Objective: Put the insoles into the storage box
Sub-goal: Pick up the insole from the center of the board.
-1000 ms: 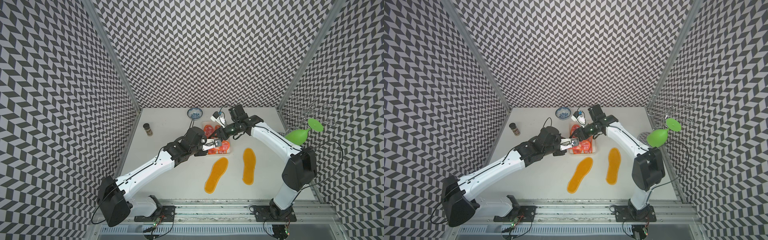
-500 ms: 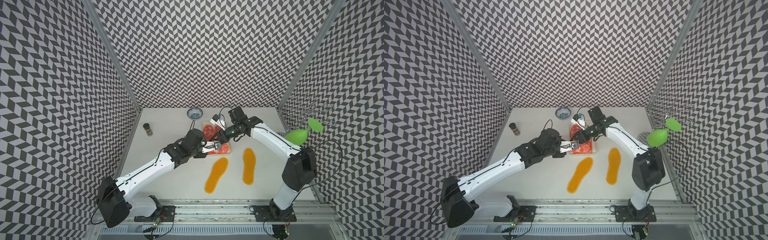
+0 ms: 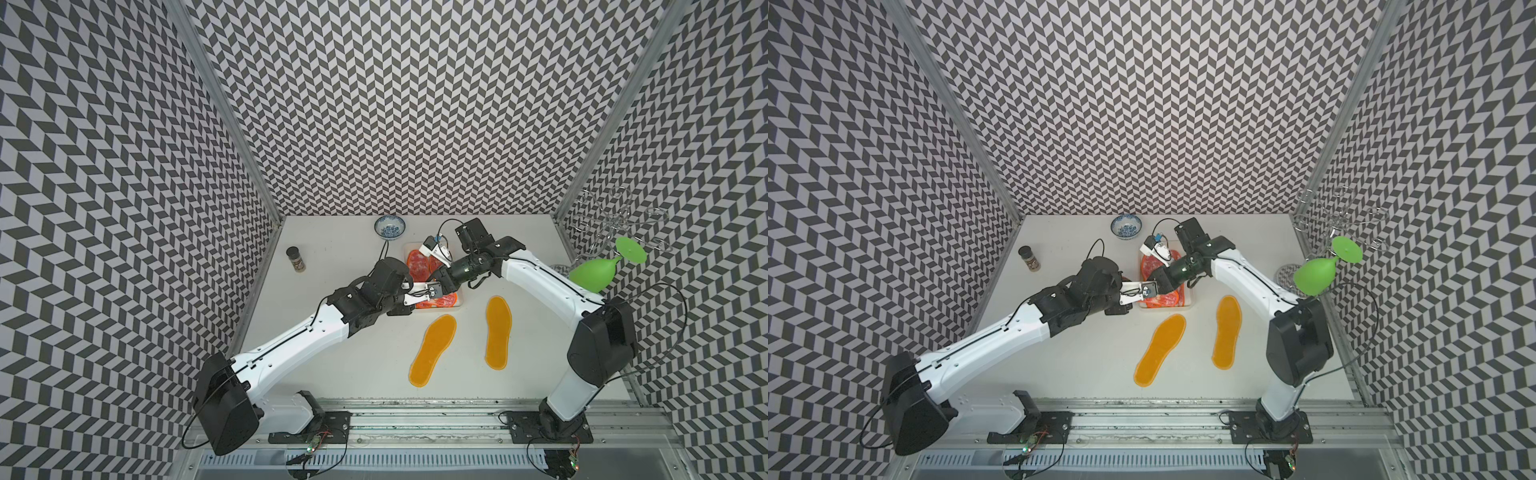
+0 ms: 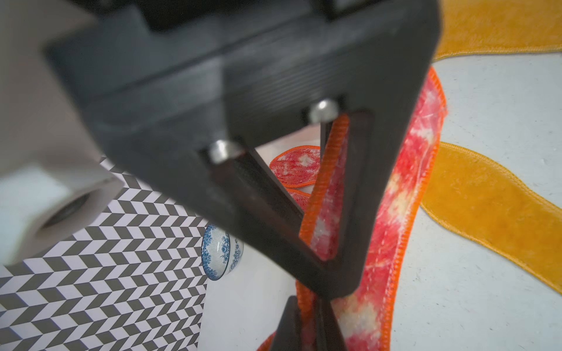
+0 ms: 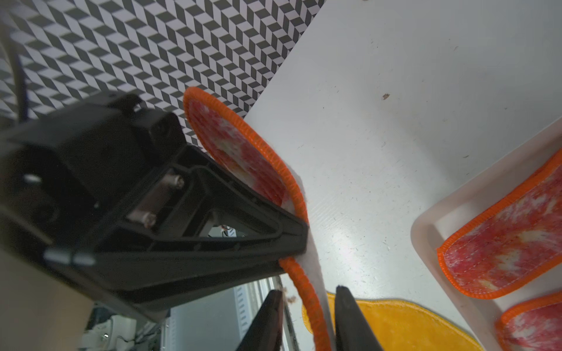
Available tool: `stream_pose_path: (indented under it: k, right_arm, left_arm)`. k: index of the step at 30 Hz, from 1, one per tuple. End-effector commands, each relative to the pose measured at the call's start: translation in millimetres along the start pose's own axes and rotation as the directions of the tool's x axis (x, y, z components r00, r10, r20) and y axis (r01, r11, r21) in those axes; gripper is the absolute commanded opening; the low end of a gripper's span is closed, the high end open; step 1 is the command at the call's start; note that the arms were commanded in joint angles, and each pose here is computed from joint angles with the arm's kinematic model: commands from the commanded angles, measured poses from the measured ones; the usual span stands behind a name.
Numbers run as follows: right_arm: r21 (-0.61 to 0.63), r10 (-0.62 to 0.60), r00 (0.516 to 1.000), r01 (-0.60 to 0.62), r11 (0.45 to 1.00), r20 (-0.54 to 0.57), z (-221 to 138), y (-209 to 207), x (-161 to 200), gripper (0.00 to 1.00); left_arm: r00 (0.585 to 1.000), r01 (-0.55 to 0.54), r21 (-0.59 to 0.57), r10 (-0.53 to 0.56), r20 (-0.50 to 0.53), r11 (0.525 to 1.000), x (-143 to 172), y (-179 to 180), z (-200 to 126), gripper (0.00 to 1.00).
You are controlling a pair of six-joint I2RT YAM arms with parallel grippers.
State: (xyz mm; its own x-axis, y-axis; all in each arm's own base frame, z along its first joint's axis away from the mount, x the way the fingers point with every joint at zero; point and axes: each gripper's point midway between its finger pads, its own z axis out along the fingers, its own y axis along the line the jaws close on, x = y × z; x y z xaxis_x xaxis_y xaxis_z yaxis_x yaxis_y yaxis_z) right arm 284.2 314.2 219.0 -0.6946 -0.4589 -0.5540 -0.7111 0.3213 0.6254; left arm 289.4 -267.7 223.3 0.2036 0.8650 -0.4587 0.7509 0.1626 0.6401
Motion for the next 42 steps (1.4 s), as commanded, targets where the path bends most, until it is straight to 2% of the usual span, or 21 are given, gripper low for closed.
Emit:
stream_pose_path:
  k: [1, 5, 10, 12, 13, 14, 16, 17, 19, 20, 22, 23, 26, 27, 29, 32, 34, 39, 42]
  right_arm:
    - [-0.002, -0.024, 1.000, 0.024, 1.000, 0.012, -3.0, 7.6, -8.4, 0.16]
    - [0.012, -0.031, 0.999, 0.030, 0.999, 0.022, -6.0, 8.1, -14.3, 0.00]
    - [0.036, -0.001, 0.999, -0.001, 0.999, 0.050, -19.9, 0.5, -24.3, 0.00]
    - [0.069, 0.009, 0.994, -0.016, 0.998, 0.106, -32.3, -6.0, -33.2, 0.00]
    - [0.081, 0.019, 0.990, -0.031, 0.996, 0.141, -39.8, -9.2, -37.8, 0.00]
    - [0.081, 0.027, 0.982, -0.043, 0.996, 0.186, -47.9, -9.8, -43.8, 0.00]
    - [0.081, 0.044, 0.957, -0.069, 0.994, 0.285, -64.1, -8.9, -56.1, 0.00]
    - [0.067, 0.042, 0.938, -0.069, 0.995, 0.344, -71.2, -3.2, -63.7, 0.00]
    - [0.036, 0.040, 0.896, -0.063, 0.997, 0.443, -82.7, 8.2, -74.8, 0.00]
    - [-0.004, 0.049, 0.869, -0.055, 0.998, 0.492, -87.7, 16.7, -79.1, 0.00]
    - [-0.049, 0.053, 0.816, -0.030, 0.998, 0.576, -100.5, 30.6, -87.9, 0.00]
    - [-0.071, 0.059, 0.791, -0.020, 0.997, 0.609, -105.5, 36.6, -89.5, 0.00]
    - [-0.111, 0.060, 0.749, 0.018, 0.994, 0.660, -115.3, 51.3, -91.4, 0.00]
    - [-0.115, 0.058, 0.744, 0.026, 0.993, 0.665, -116.8, 55.0, -91.2, 0.00]
    - [-0.121, 0.052, 0.719, 0.044, 0.992, 0.693, -121.2, 62.3, -91.8, 0.00]
    - [-0.155, 0.073, 0.671, 0.064, 0.986, 0.738, -127.1, 73.5, -90.2, 0.00]
    - [-0.169, 0.083, 0.649, 0.072, 0.983, 0.756, -127.8, 80.6, -88.9, 0.00]
    - [-0.195, 0.111, 0.620, 0.069, 0.978, 0.777, -130.1, 87.6, -84.7, 0.00]
    - [-0.226, 0.143, 0.593, 0.067, 0.972, 0.792, -133.5, 90.7, -82.8, 0.00]
  left_arm:
    - [0.999, 0.011, -0.027, -0.010, 0.031, 1.000, -9.6, 10.4, -6.0, 0.00]
    - [0.999, 0.027, -0.031, -0.026, 0.039, 0.999, -11.7, 12.7, -7.6, 0.08]
    - [0.995, 0.088, -0.056, -0.086, 0.040, 0.995, -13.4, 22.6, -12.9, 0.42]
    - [0.984, 0.172, -0.102, -0.166, 0.064, 0.980, -14.4, 39.5, -22.1, 0.54]
    - [0.973, 0.224, -0.123, -0.214, 0.089, 0.967, -16.5, 48.7, -29.0, 0.57]
    - [0.955, 0.287, -0.146, -0.270, 0.123, 0.947, -18.3, 60.7, -37.2, 0.59]
    - [0.892, 0.439, -0.184, -0.402, 0.204, 0.880, -20.8, 82.8, -54.0, 0.63]
    - [0.836, 0.537, -0.202, -0.485, 0.256, 0.819, -21.7, 95.3, -62.3, 0.65]
    - [0.683, 0.720, -0.176, -0.638, 0.356, 0.672, -23.2, 112.1, -76.3, 0.68]
    - [0.565, 0.815, -0.134, -0.718, 0.406, 0.564, -22.1, 117.7, -81.4, 0.68]
    - [0.354, 0.913, 0.019, -0.814, 0.460, 0.408, -25.6, 117.7, -85.7, 0.68]
    - [0.242, 0.940, 0.104, -0.848, 0.471, 0.326, -27.5, 115.6, -86.1, 0.68]
    - [0.007, 0.950, 0.279, -0.902, 0.433, 0.142, -28.3, 113.0, -83.9, 0.66]
    - [-0.061, 0.937, 0.338, -0.913, 0.404, 0.087, -27.8, 113.2, -83.1, 0.65]
    - [-0.166, 0.897, 0.442, -0.918, 0.360, 0.012, -33.2, 115.5, -85.0, 0.64]
    - [-0.273, 0.809, 0.585, -0.915, 0.298, -0.051, -51.3, 116.0, -92.2, 0.62]
    - [-0.315, 0.745, 0.663, -0.913, 0.257, -0.070, -61.7, 114.7, -94.6, 0.61]
    - [-0.371, 0.627, 0.772, -0.912, 0.174, -0.108, -75.3, 109.4, -98.6, 0.55]
    - [-0.378, 0.599, 0.792, -0.913, 0.153, -0.115, -79.1, 108.8, -100.7, 0.48]
